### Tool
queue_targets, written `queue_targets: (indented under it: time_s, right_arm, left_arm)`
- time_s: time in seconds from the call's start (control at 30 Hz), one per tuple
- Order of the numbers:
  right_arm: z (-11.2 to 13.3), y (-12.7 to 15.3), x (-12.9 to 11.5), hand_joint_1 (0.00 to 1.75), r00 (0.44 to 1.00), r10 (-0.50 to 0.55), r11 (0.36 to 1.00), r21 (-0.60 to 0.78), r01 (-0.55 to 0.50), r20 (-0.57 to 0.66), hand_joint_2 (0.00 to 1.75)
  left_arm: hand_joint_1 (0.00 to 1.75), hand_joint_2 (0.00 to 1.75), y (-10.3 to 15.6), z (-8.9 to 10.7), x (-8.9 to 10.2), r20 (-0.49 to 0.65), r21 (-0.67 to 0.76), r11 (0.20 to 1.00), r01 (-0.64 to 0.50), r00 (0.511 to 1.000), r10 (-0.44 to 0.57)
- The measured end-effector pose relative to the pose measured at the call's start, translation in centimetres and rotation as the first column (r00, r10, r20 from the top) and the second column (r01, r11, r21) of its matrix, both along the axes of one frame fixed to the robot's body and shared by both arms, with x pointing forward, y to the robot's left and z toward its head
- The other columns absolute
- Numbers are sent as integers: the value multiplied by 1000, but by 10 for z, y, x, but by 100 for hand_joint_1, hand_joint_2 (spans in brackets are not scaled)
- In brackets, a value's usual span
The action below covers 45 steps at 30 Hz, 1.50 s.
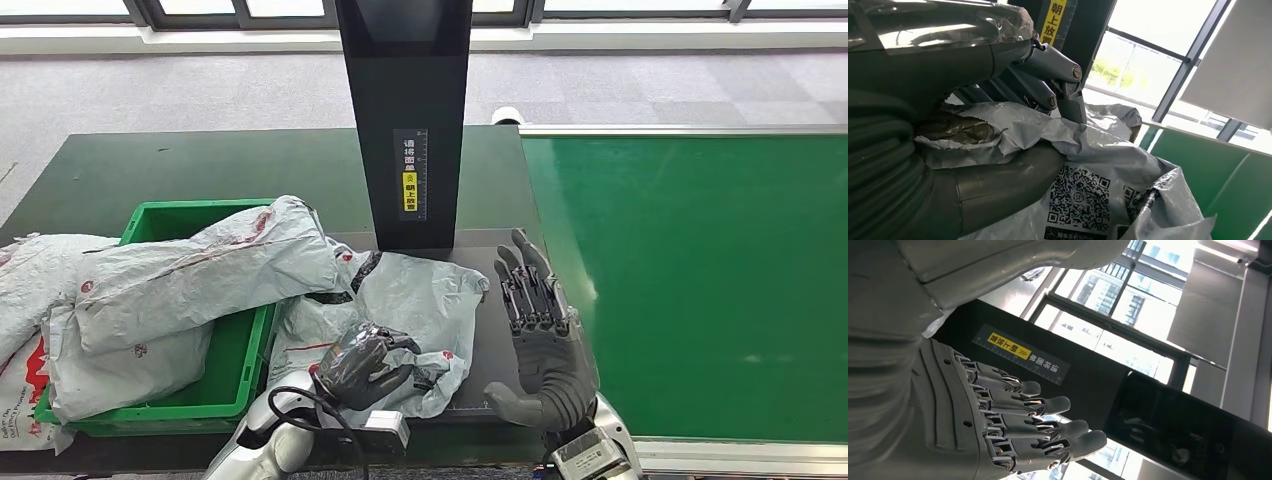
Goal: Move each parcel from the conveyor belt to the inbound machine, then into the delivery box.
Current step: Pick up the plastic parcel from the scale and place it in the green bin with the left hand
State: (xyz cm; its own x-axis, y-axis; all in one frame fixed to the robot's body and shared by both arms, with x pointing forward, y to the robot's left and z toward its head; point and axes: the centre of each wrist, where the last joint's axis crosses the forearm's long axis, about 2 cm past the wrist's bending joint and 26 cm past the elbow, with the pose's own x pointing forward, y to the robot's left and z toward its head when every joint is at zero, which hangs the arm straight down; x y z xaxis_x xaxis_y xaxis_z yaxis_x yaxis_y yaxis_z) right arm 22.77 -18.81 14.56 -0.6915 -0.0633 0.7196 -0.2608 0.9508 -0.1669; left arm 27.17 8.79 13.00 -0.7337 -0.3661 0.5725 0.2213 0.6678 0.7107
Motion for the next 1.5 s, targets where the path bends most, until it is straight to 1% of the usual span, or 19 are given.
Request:
queue_targets:
  time_s: [0.17, 0.23, 0.33, 0.43, 0.47, 0.53, 0.7, 0.87, 1.0, 1.1, 1.2, 1.27, 1.43, 1.5]
  right_arm:
    - [1, -1, 1, 0, 1000, -1, 1000, 4, 1, 2, 175]
    - [2, -1, 3, 0, 1000, -2, 1000, 8, 2, 7, 175]
    - [5, -1, 6, 0, 1000, -4, 1000, 18, 3, 17, 175]
    - [6, -1, 7, 0, 1000, -4, 1000, 22, 3, 21, 175]
    - [6, -1, 7, 0, 1000, -4, 1000, 22, 3, 21, 175]
    - [6, -1, 7, 0, 1000, -4, 1000, 22, 3, 21, 175]
    - [6, -1, 7, 0, 1000, -4, 1000, 22, 4, 21, 175]
    - [6, -1, 7, 0, 1000, -4, 1000, 23, 4, 21, 175]
    - [6, -1, 7, 0, 1000, -6, 1000, 24, 5, 21, 175]
    - [6, -2, 7, 0, 1000, -12, 1000, 28, 11, 21, 175]
    - [6, -2, 7, 0, 1000, -22, 999, 36, 21, 22, 175]
    - [6, -2, 8, 0, 999, -28, 999, 43, 27, 22, 175]
    - [8, -2, 11, 0, 999, -42, 997, 72, 40, 25, 175]
    - [8, -1, 12, 0, 999, -44, 996, 81, 42, 25, 175]
  left_arm:
    - [175, 175, 2, 4, -2, 36, -27, 1000, -13, 999, 14]
    - [175, 175, 3, 6, -3, 53, -60, 998, -17, 998, 20]
    - [175, 175, 7, 15, -9, 106, -225, 974, -28, 993, 53]
    - [175, 175, 20, 34, -16, 161, -431, 902, -42, 979, 122]
    - [175, 175, 26, 41, -18, 178, -482, 875, -48, 972, 152]
    - [175, 175, 35, 53, -22, 206, -540, 840, -57, 959, 197]
    - [175, 175, 48, 68, -28, 247, -581, 812, -58, 938, 244]
    - [175, 175, 51, 73, -31, 263, -594, 803, -57, 929, 261]
    - [175, 175, 55, 77, -33, 272, -626, 776, -81, 909, 314]
    - [175, 175, 60, 80, -35, 282, -662, 741, -117, 877, 390]
    - [175, 175, 70, 86, -40, 289, -718, 677, -163, 814, 503]
    - [175, 175, 76, 91, -42, 290, -751, 637, -176, 778, 558]
    - [175, 175, 98, 109, -43, 307, -800, 574, -177, 700, 644]
    - [175, 175, 109, 118, -41, 318, -817, 550, -173, 661, 680]
